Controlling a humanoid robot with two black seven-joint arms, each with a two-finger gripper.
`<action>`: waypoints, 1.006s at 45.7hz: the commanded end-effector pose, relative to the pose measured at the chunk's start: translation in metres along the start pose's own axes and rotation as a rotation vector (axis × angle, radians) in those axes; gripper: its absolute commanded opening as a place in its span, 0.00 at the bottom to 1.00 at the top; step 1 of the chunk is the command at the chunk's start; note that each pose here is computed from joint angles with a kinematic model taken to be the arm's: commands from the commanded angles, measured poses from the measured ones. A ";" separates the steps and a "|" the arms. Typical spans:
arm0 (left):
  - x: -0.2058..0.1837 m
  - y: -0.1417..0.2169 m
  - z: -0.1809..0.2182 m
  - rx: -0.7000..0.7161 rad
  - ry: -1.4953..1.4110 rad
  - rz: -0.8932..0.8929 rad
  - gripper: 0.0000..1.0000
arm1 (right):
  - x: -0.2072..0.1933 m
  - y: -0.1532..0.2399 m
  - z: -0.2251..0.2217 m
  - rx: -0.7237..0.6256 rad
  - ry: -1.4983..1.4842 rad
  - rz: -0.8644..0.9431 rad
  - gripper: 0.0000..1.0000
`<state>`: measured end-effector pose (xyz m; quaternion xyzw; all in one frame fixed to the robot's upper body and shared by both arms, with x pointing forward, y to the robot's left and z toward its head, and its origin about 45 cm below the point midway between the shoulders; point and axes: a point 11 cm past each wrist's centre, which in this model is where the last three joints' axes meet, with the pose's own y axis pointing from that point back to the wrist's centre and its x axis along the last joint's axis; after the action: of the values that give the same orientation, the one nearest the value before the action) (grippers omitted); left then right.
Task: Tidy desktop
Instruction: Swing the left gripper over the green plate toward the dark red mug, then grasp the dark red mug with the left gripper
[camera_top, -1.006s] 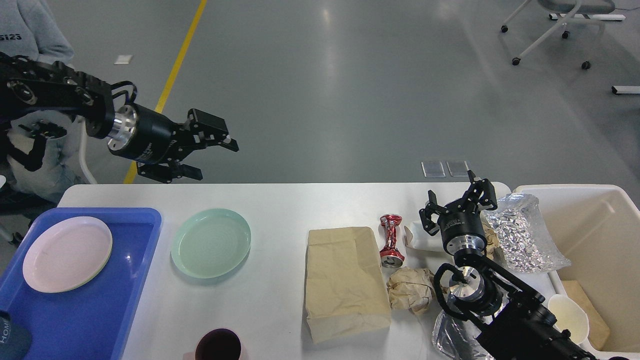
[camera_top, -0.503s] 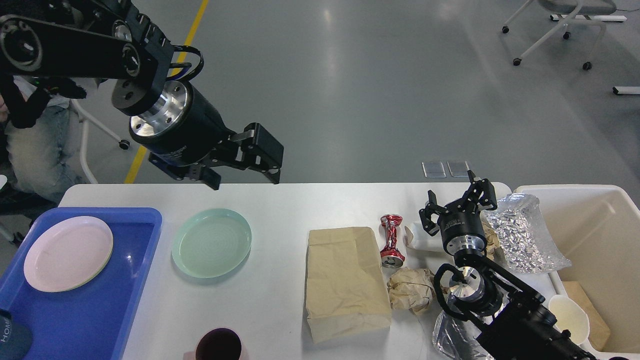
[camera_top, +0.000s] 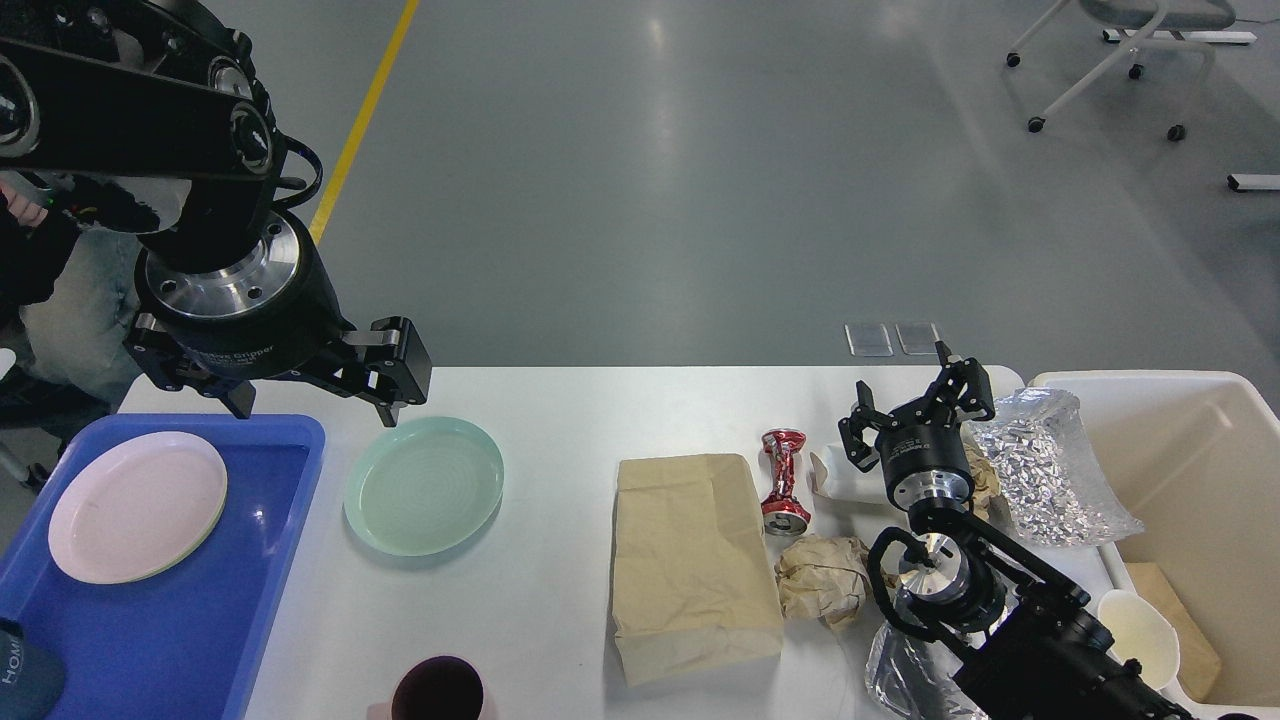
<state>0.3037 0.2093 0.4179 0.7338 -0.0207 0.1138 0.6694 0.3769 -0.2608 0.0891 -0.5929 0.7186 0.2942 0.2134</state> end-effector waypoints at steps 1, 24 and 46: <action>-0.002 -0.016 -0.001 -0.012 0.015 -0.045 0.98 | -0.001 0.000 0.000 0.000 -0.001 -0.001 1.00; -0.057 -0.164 -0.005 0.006 -0.182 -0.238 0.94 | -0.001 0.000 0.000 0.000 -0.001 -0.001 1.00; -0.095 -0.225 -0.009 -0.022 -0.424 -0.262 0.94 | 0.000 0.000 0.000 -0.001 -0.001 0.000 1.00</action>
<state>0.2588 0.2277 0.1934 0.7320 -0.0557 -0.1107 0.6700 0.3766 -0.2607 0.0889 -0.5929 0.7185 0.2945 0.2133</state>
